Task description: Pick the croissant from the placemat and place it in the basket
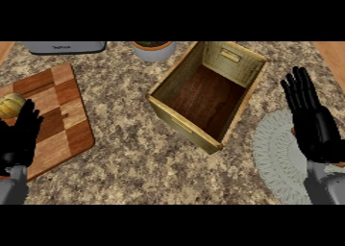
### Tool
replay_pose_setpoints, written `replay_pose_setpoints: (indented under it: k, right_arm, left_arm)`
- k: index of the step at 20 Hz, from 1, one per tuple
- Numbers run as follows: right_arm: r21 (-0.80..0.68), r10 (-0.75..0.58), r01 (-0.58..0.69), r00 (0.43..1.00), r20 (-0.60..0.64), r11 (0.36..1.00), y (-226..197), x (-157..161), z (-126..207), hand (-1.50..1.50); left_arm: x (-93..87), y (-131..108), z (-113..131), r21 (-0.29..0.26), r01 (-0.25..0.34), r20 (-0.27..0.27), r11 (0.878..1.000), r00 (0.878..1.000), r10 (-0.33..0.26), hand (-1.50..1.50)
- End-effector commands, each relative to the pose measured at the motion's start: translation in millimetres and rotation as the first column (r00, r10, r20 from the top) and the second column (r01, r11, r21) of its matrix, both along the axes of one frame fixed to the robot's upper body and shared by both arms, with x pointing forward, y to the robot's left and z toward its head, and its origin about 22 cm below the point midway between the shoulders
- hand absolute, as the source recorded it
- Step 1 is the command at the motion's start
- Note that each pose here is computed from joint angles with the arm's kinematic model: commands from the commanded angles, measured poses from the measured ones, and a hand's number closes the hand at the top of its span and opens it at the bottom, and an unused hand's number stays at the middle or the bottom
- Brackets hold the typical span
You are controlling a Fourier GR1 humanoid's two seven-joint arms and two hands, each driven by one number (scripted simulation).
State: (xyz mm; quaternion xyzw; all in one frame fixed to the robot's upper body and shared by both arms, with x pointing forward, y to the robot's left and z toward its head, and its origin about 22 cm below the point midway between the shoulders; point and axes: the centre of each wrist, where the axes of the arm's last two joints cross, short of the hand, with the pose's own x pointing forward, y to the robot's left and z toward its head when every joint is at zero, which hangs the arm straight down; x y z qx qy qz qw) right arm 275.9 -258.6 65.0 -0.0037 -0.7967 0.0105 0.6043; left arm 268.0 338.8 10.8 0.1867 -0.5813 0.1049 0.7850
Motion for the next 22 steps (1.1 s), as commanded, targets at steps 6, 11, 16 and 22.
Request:
replay_pose_setpoints:
  k: [6, 11, 16, 22]
  right_arm:
    - [-0.073, 0.803, -0.810, 0.587, -0.106, 0.582, 49.7, -17.9, 5.1, 1.50]
    - [0.201, 0.917, -0.895, 0.392, -0.072, 0.398, 37.3, -67.2, -18.9, -1.50]
    - [-0.183, 0.847, -0.839, 0.529, -0.055, 0.513, -33.1, -69.6, 55.9, -1.50]
    - [-0.706, 0.682, -0.545, 0.721, -0.119, 0.452, -69.8, -39.2, 159.9, -1.50]
  left_arm:
    - [31.5, -38.8, 69.5, 0.347, 0.335, 0.266, 0.876, 0.861, -0.435, 0.00]
    - [25.1, -39.1, 62.9, 0.371, 0.376, 0.259, 0.849, 0.836, -0.483, 0.00]
    - [17.0, -35.4, 60.5, 0.378, 0.388, 0.248, 0.840, 0.832, -0.496, 0.00]
    - [19.5, -26.6, 67.6, 0.382, 0.410, 0.241, 0.828, 0.821, -0.517, 0.00]
